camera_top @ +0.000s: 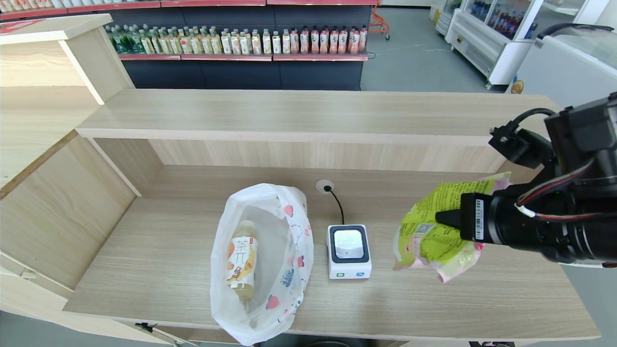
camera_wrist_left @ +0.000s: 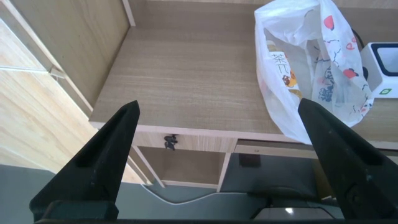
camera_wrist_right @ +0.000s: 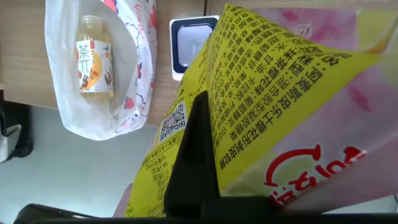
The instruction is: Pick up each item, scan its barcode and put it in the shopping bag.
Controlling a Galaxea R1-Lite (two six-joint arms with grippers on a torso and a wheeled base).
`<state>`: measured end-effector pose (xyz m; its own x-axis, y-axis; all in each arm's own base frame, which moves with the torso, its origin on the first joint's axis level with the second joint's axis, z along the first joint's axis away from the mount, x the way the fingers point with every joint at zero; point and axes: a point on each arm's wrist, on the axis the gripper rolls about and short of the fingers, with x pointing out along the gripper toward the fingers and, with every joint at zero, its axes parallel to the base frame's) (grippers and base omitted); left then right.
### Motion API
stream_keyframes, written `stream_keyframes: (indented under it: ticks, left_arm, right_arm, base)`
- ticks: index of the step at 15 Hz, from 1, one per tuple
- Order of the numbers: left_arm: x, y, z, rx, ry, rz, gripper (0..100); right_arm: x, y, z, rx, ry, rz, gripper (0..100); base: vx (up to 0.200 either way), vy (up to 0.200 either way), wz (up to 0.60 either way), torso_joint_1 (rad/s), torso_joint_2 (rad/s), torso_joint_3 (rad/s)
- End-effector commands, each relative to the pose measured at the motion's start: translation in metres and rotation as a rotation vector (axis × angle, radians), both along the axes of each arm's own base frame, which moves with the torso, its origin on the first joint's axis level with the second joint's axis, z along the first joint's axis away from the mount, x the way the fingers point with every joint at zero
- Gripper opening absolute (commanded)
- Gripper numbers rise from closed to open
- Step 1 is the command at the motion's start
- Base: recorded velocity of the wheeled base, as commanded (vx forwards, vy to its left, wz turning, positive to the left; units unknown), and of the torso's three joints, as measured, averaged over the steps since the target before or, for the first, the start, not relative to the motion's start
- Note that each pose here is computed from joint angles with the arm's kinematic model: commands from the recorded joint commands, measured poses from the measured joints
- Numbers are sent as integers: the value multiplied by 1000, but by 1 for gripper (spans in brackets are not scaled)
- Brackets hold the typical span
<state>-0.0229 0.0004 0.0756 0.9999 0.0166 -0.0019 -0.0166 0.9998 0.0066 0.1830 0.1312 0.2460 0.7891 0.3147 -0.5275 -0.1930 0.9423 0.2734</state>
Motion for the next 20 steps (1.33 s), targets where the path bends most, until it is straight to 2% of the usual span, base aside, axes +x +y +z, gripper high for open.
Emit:
stream_keyframes:
  ticks: [1, 7, 9, 12, 15, 18, 20]
  left_arm:
    - [0, 0, 0, 1, 0, 0, 100]
    - [0, 0, 0, 1, 0, 0, 100]
    - [0, 0, 0, 0, 0, 0, 100]
    - [0, 0, 0, 0, 0, 0, 100]
    - [0, 0, 0, 0, 0, 0, 100]
    - [0, 0, 0, 0, 0, 0, 100]
    - [0, 0, 0, 0, 0, 0, 100]
  right_arm:
    - [-9, -6, 8, 25, -30, 11, 0]
    - [-6, -6, 8, 57, 0, 98, 0]
    - [-1, -3, 4, 48, 20, 159, 0]
    - [17, -3, -12, -38, 56, 199, 0]
    - [31, 4, -26, -21, 124, 264, 0]
    - [34, 11, -36, 0, 97, 424, 0]
    - [49, 22, -50, -33, 74, 492, 0]
  base:
    - [0, 0, 0, 0, 0, 0]
    - [0, 200, 0, 10, 6, 0]
    - [0, 0, 0, 0, 0, 0]
    - [0, 0, 0, 0, 0, 0]
    - [0, 0, 0, 0, 0, 0]
    - [0, 0, 0, 0, 0, 0]
    - [0, 0, 0, 0, 0, 0]
